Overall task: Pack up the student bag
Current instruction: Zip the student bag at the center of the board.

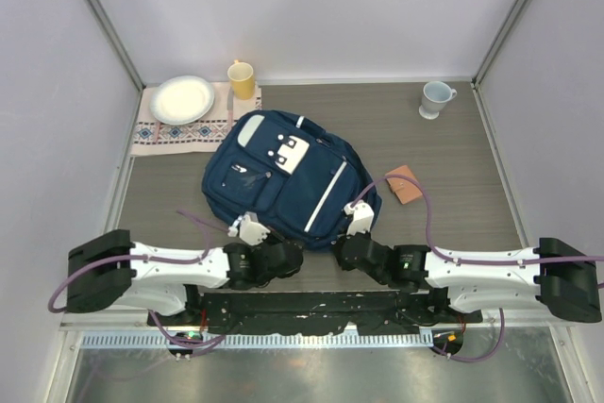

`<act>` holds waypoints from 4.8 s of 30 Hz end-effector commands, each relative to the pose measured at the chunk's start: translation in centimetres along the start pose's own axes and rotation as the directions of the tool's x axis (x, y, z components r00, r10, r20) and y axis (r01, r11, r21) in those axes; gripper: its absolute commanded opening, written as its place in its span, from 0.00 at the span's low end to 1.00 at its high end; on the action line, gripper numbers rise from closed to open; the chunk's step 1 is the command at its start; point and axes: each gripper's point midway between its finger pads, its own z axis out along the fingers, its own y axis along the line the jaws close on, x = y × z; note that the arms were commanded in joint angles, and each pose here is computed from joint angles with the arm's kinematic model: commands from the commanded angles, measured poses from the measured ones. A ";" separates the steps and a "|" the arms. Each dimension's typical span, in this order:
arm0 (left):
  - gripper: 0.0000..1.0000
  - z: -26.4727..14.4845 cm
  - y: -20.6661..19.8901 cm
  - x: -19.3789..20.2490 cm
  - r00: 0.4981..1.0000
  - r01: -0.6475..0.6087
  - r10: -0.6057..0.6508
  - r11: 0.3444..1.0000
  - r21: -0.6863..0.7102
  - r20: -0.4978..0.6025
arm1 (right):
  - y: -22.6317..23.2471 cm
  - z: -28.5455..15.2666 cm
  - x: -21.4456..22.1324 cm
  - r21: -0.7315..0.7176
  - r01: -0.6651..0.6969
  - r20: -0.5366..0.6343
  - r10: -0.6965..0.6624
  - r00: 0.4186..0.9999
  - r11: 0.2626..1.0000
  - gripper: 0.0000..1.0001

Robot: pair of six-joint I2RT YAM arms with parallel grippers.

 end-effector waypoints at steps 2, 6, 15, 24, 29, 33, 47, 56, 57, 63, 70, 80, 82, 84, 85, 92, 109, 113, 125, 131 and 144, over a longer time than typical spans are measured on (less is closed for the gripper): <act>0.00 -1.5 2.5 -4.4 0.996 0.002 -0.001 1.000 -0.012 0.090 | -1.3 -0.1 -1.4 0.088 -0.026 0.052 0.022 0.998 0.996 0.01; 0.00 -2.5 5.8 -6.7 0.991 -0.072 0.078 0.996 -0.059 0.110 | -1.9 -0.3 -0.6 0.111 -0.029 0.024 0.027 0.999 0.993 0.01; 0.00 -5.7 8.3 -9.5 0.976 -0.198 0.206 0.975 -0.098 0.077 | -3.6 -0.6 -0.3 0.196 0.006 0.004 -0.007 1.000 0.981 0.01; 0.00 -6.6 7.0 -6.6 0.906 -0.412 0.416 0.909 0.062 -0.079 | -4.9 -1.1 -0.3 0.240 -0.050 0.030 0.044 0.999 0.969 0.01; 0.00 -5.9 5.5 -2.9 0.745 -0.623 0.647 0.762 0.178 -0.163 | -5.7 -2.2 -1.5 0.253 -0.082 0.081 0.064 0.995 0.964 0.01; 0.00 -5.2 4.2 -1.1 0.680 -0.662 0.701 0.713 0.232 -0.213 | -6.0 -2.7 -1.5 0.255 -0.094 0.088 0.074 0.993 0.962 0.01; 0.00 -0.9 0.0 -7.4 0.714 -0.624 0.670 0.741 0.250 -0.202 | -3.4 -2.5 0.1 0.181 -0.084 0.062 0.074 0.995 0.980 0.01; 0.00 0.4 0.5 -10.1 0.727 -0.613 0.639 0.769 0.181 -0.251 | 2.7 -1.6 1.2 0.065 0.007 0.040 -0.009 0.999 0.998 0.01; 0.05 0.4 0.0 -10.4 0.744 -0.596 0.622 0.783 0.180 -0.243 | 2.8 -1.3 1.3 0.075 0.020 0.036 -0.023 0.999 0.997 0.01; 0.60 0.0 -2.1 -10.7 0.799 -0.517 0.557 0.829 0.212 -0.228 | 4.6 -0.5 -0.9 0.057 0.050 0.077 -0.055 0.996 0.997 0.01; 0.82 -2.4 0.8 -11.4 0.944 -0.254 0.269 0.962 0.099 -0.191 | 4.2 1.5 -1.2 0.038 0.020 0.036 -0.021 0.999 0.999 0.01; 0.93 -4.6 2.5 -10.4 0.977 -0.132 0.144 0.988 0.080 -0.159 | 3.9 2.3 -1.3 0.026 0.018 0.020 -0.018 1.000 1.000 0.01; 0.94 -4.8 1.6 -9.6 0.974 -0.168 0.178 0.982 0.083 -0.143 | 3.9 2.5 -1.3 0.023 0.012 0.018 -0.013 1.000 1.000 0.01; 0.94 -5.8 0.3 -8.3 0.972 -0.171 0.186 0.979 0.112 -0.140 | 4.0 2.5 -1.5 0.020 0.013 0.020 -0.014 1.000 1.000 0.01; 0.95 -5.9 -0.5 -8.9 0.980 -0.171 0.182 0.977 0.131 -0.081 | 4.0 2.5 -1.5 0.022 0.013 0.021 -0.013 1.000 1.000 0.01; 0.95 -5.8 -1.3 -5.2 0.981 -0.143 0.160 0.978 0.154 -0.105 | 3.8 2.2 -1.8 0.015 -0.008 0.031 0.007 1.000 1.000 0.01; 0.82 -2.2 -3.7 -0.1 0.978 -0.014 0.056 0.978 0.207 -0.202 | 2.5 1.1 -1.5 0.012 -0.023 0.041 0.022 0.999 1.000 0.01; 0.66 -1.6 -3.1 0.5 0.975 -0.031 0.068 0.984 0.175 -0.210 | 2.7 0.9 -1.7 -0.006 -0.024 0.053 0.024 0.998 1.000 0.01; 0.27 -0.4 -0.6 -0.5 0.986 -0.057 0.073 0.992 0.111 -0.148 | 2.6 0.4 -1.8 -0.033 -0.002 0.064 0.004 0.998 0.999 0.01; 0.00 -0.5 1.2 -2.7 0.992 -0.105 0.108 0.993 0.049 -0.066 | 2.3 0.4 -1.6 -0.023 0.002 0.059 -0.001 0.998 1.000 0.01; 0.00 -5.5 8.9 -12.2 0.986 -0.076 0.090 0.992 -0.097 0.140 | -1.2 0.7 -1.1 0.087 0.008 0.068 -0.014 0.998 0.996 0.01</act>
